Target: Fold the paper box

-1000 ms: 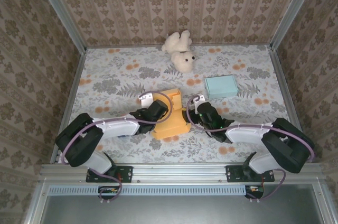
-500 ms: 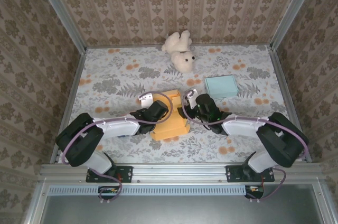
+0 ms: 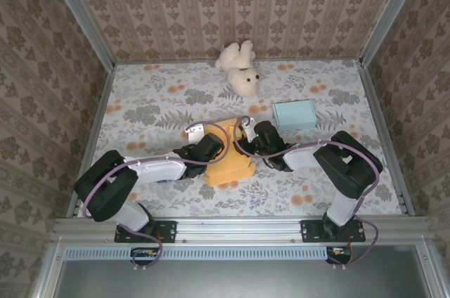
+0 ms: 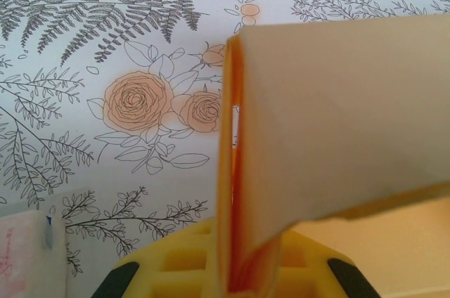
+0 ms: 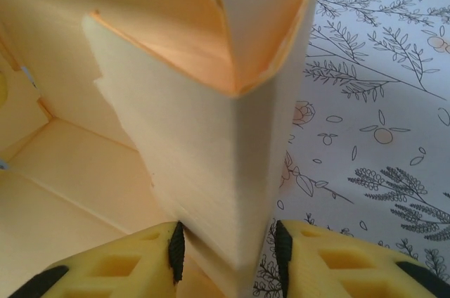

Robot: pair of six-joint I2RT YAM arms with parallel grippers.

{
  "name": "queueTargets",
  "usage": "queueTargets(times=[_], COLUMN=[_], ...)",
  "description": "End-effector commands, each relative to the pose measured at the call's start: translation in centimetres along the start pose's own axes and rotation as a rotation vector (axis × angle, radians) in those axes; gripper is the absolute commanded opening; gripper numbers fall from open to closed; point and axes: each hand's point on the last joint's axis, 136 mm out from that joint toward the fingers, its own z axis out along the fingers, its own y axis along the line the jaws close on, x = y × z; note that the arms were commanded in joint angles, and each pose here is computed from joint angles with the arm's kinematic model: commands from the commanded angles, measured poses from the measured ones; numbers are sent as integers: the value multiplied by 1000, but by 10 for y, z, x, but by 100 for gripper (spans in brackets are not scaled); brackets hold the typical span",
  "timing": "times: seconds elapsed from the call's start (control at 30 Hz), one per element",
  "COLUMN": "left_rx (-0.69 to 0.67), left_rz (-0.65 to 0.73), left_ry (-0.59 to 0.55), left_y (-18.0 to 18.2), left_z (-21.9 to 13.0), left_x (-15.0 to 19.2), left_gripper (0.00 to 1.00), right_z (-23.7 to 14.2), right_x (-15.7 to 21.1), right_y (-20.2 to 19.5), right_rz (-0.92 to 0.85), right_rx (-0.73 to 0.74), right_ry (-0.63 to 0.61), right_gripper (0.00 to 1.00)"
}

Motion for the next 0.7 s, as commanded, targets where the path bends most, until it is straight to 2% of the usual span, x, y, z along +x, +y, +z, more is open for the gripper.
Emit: queueTargets(times=[0.0,0.07,0.2,0.37,0.47,0.57,0.67], left_rx=[12,13,21,53,48,22,-12], left_rz=[-14,-23,-49,-77,-106,-156,-226], left_ry=[-9,-9,3,29,46,65,91], left_y=[0,1,0,-5,-4,2,8], left_z=[-1,-2,-2,-4,-5,-7,-12], left_x=[-2,-3,0,3,5,9,11], left_gripper=[0,0,0,0,0,0,0], right_z=[7,8,9,13,13,9,-1], right_x=[-15,-14,-13,-10,-11,-7,-1], right_y=[-4,-10,-23,-28,-35,-50,-75], right_rz=[4,10,22,33,32,24,15], right_rx=[16,54,145,178,237,360,583], right_ry=[-54,-57,-68,-73,-74,-64,-4], right_gripper=[36,32,32,32,29,23,19])
